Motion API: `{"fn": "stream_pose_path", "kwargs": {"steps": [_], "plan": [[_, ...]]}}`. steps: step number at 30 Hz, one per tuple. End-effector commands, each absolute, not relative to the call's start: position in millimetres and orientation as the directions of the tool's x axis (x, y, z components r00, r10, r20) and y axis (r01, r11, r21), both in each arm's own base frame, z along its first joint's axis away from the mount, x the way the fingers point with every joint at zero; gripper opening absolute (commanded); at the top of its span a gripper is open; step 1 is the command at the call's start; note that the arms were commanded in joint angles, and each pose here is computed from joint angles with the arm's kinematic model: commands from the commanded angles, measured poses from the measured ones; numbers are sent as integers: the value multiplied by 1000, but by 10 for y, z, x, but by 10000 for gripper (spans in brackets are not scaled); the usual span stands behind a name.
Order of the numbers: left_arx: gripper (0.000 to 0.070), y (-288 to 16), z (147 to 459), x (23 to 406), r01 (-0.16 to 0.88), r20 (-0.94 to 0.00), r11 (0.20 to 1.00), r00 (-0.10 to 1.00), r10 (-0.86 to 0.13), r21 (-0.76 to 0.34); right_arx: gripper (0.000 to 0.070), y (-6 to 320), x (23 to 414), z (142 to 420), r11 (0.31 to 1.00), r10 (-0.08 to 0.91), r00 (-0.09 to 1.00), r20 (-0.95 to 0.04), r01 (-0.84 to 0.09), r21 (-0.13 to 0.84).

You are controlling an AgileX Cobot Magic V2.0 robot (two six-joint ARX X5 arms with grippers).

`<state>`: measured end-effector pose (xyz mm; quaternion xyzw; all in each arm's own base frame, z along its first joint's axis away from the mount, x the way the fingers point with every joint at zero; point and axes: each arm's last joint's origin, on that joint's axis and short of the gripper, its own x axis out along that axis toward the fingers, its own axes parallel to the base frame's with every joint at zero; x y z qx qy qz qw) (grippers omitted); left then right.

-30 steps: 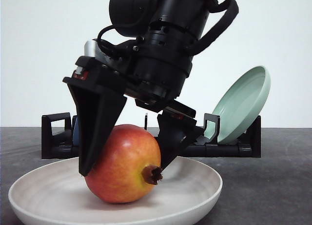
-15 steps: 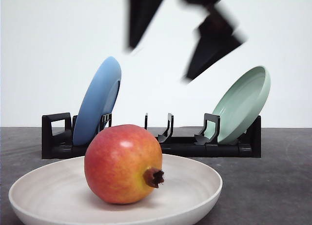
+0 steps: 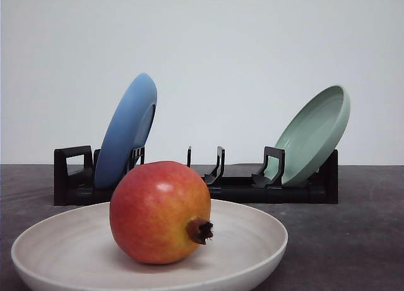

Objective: Place pomegranate in white plate

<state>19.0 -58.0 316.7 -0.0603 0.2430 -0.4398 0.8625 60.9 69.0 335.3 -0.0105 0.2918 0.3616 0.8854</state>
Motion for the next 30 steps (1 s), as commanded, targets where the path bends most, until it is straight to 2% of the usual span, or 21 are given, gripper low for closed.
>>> {"fn": "stream_pose_path", "kwargs": {"steps": [1, 3, 6, 14, 15, 16, 17, 18, 20, 30], "plan": [[554, -582, 3200, 187, 732, -344, 601, 502, -794, -320, 700, 572, 504, 3352, 734, 670, 617, -412, -632, 247], [554, -578, 3202, 194, 721, -339, 621, 527, -780, -309, 700, 467, 422, 3297, 731, 681, 653, -331, -631, 260], [554, -574, 3206, 202, 705, -330, 643, 556, -763, -298, 700, 345, 331, 3226, 741, 671, 693, -263, -624, 248], [544, -588, 3245, 204, 723, -293, 629, 558, -776, -285, 700, 258, 258, 3196, 739, 673, 704, -228, -630, 237], [476, -588, 3245, 204, 726, -293, 628, 558, -776, -280, 625, 258, 258, 3192, 740, 672, 703, -232, -629, 239], [298, -588, 3244, 204, 727, -294, 628, 558, -776, -277, 370, 257, 257, 3187, 741, 672, 702, -238, -626, 244], [88, -587, 3243, 204, 728, -295, 628, 558, -776, -274, 95, 257, 256, 3182, 739, 674, 698, -243, -628, 245], [18, -587, 3243, 204, 728, -295, 628, 558, -776, -273, 33, 258, 254, 3180, 736, 677, 694, -245, -632, 243], [0, -588, 3245, 204, 728, -294, 628, 558, -776, -275, 0, 258, 255, 3181, 737, 676, 695, -244, -632, 240], [0, -587, 3245, 204, 728, -294, 628, 558, -776, -275, 0, 257, 254, 3182, 736, 677, 695, -242, -633, 238]]}}
